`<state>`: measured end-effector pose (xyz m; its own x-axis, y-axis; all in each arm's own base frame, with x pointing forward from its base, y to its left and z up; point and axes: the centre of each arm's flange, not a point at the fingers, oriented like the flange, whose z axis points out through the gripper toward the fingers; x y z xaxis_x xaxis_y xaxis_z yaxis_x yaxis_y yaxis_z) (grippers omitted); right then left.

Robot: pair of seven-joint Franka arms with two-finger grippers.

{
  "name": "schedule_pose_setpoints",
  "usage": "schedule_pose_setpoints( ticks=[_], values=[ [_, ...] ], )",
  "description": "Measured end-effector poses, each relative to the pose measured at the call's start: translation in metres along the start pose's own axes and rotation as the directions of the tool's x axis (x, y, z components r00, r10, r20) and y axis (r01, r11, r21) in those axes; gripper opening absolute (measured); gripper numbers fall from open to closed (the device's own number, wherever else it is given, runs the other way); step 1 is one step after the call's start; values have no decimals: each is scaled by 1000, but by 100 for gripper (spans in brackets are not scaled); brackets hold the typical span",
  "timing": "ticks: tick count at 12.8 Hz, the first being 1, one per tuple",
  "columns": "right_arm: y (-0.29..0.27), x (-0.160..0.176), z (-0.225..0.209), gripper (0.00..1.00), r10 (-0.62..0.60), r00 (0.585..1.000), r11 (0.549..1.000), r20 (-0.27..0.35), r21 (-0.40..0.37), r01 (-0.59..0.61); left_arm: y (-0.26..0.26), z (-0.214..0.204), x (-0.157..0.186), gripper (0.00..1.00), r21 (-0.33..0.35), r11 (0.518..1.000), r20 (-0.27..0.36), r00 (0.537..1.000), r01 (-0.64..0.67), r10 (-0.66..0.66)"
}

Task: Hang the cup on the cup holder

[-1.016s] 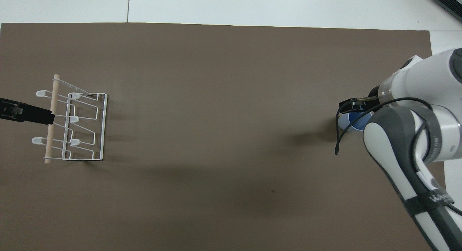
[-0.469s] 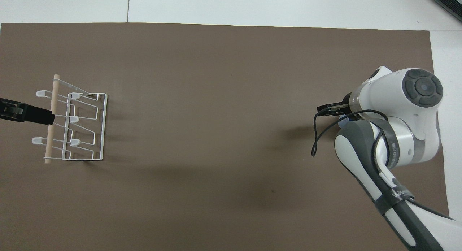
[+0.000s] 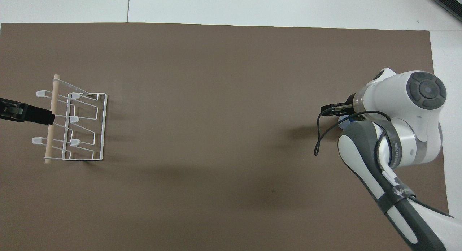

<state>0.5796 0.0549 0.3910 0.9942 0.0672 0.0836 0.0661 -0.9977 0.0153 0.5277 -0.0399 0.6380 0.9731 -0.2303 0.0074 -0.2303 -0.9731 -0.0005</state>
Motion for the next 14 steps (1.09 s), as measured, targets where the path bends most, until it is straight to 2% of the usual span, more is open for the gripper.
schedule_pose_setpoints(
  ticks=[9,14],
  values=[
    [1,-6,14,100,2,1000,1000,-11,2,-2,0,0,0,100,0,1000,0,1000,0,0],
    [14,-14,29,99,21,1000,1000,17,0,-21,0,1,0,100,0,1000,1,1000,0,0]
  ],
)
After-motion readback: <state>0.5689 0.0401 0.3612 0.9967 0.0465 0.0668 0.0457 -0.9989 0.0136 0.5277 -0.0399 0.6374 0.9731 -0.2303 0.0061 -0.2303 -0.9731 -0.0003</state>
